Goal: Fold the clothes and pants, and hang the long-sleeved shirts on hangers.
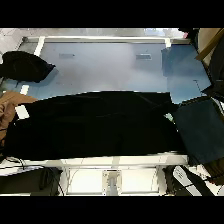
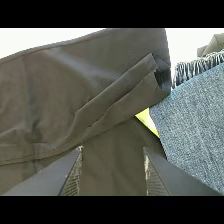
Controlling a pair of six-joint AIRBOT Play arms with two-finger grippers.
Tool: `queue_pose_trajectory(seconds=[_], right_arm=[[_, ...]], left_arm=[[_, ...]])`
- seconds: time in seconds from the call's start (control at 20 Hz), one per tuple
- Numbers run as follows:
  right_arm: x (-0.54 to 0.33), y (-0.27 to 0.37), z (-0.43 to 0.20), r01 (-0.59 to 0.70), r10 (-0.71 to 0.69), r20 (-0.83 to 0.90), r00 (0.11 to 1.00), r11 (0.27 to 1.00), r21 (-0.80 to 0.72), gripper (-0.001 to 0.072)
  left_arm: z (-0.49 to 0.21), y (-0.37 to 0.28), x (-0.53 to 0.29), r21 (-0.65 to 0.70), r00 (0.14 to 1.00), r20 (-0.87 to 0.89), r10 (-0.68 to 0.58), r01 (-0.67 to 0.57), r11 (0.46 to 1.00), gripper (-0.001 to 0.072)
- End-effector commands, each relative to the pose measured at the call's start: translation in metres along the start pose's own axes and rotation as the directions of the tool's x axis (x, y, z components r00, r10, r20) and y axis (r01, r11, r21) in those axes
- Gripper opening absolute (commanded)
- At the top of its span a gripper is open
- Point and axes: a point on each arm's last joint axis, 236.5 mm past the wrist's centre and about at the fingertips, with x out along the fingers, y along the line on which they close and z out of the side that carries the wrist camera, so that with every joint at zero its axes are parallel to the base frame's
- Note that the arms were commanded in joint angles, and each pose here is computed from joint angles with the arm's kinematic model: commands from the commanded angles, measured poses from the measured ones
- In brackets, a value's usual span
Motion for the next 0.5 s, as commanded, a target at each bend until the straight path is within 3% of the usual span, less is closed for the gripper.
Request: queue_pose_trajectory(seconds=[0.0, 0.1, 0.15, 0.2, 0.25, 0.45], right_arm=[[0.000, 0.001, 0.001, -0.004, 0.004, 0.003, 1.000, 1.000, 0.004, 0.0410], [0.000, 0.001, -0.001, -0.005, 0.005, -0.002, 1.000, 1.000, 0.015, 0.0410], [0.000, 0.001, -0.002, -0.005, 0.005, -0.006, 1.000, 1.000, 0.015, 0.0410], [0.000, 0.001, -0.003, -0.005, 0.006, -0.011, 1.000, 1.000, 0.014, 0.0410], [-0.001, 0.000, -0.005, 0.001, -0.001, -0.017, 1.000, 1.000, 0.013, 0.0410], [-0.014, -0.013, -0.005, 0.086, -0.086, -0.003, 0.996, 0.996, -0.008, 0.0410]], left_arm=[[-0.005, -0.016, 0.027, 0.051, 0.996, -0.084, -0.021, 0.026, 0.998, 0.0504], [-0.009, -0.028, 0.039, 0.080, 0.991, -0.130, -0.030, 0.041, 0.996, 0.0457], [-0.010, -0.035, 0.040, 0.094, 0.989, -0.142, -0.039, 0.052, 0.994, 0.0341], [-0.007, -0.040, 0.037, 0.107, 0.988, -0.146, -0.047, 0.063, 0.992, 0.0136], [-0.002, -0.045, 0.033, 0.117, 0.988, -0.141, -0.056, 0.073, 0.990, 0.0022], [0.022, -0.069, 0.003, 0.168, 0.990, -0.110, -0.092, 0.110, 0.980, 0.0017]])
